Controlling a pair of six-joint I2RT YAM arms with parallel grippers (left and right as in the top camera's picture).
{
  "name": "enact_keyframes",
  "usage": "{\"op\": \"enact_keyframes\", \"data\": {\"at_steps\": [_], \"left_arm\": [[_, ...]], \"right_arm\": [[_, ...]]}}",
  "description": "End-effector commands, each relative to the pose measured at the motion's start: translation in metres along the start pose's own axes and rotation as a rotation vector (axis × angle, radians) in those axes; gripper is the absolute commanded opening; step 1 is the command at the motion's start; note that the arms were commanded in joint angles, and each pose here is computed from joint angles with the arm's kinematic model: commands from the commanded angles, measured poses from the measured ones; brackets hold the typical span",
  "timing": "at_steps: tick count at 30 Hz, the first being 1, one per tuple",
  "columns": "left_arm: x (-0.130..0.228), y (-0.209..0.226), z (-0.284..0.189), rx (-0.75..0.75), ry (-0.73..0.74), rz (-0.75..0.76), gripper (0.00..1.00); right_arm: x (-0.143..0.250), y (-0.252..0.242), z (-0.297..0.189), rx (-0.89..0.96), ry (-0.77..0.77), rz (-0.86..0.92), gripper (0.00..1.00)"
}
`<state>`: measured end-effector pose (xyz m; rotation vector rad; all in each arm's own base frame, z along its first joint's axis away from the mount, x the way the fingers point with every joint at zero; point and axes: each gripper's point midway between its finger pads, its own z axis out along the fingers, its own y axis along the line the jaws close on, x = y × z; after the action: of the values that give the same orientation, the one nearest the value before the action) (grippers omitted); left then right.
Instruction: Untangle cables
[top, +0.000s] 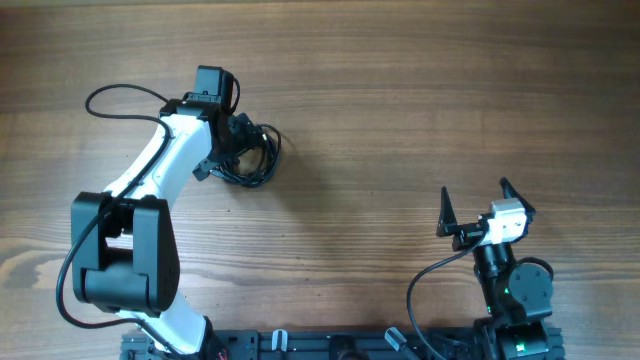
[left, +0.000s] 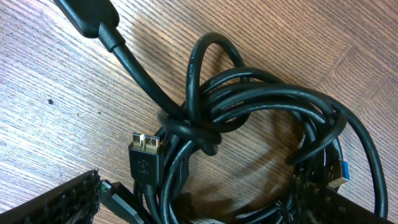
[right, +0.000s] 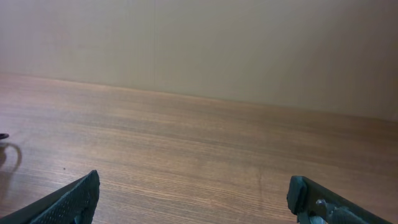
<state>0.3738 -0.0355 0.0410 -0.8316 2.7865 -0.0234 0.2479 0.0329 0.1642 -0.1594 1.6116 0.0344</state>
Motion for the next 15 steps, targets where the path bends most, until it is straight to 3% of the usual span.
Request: {"op": "enact_keyframes", "data": {"at_steps": [1,15], "left_arm": [[0.0035,0.0035,0.006,-0.009,0.017,-0.005,1.0],[0.0035,0.0035,0.0059,-0.009,0.017,-0.005,1.0]], "right_arm": [[-0.0001,-0.0045,0.0001,0.024,-0.001,0.015,0.99],[0.0044,-0.0041,0.0013,0.023,0.019,0.014,1.0]]}}
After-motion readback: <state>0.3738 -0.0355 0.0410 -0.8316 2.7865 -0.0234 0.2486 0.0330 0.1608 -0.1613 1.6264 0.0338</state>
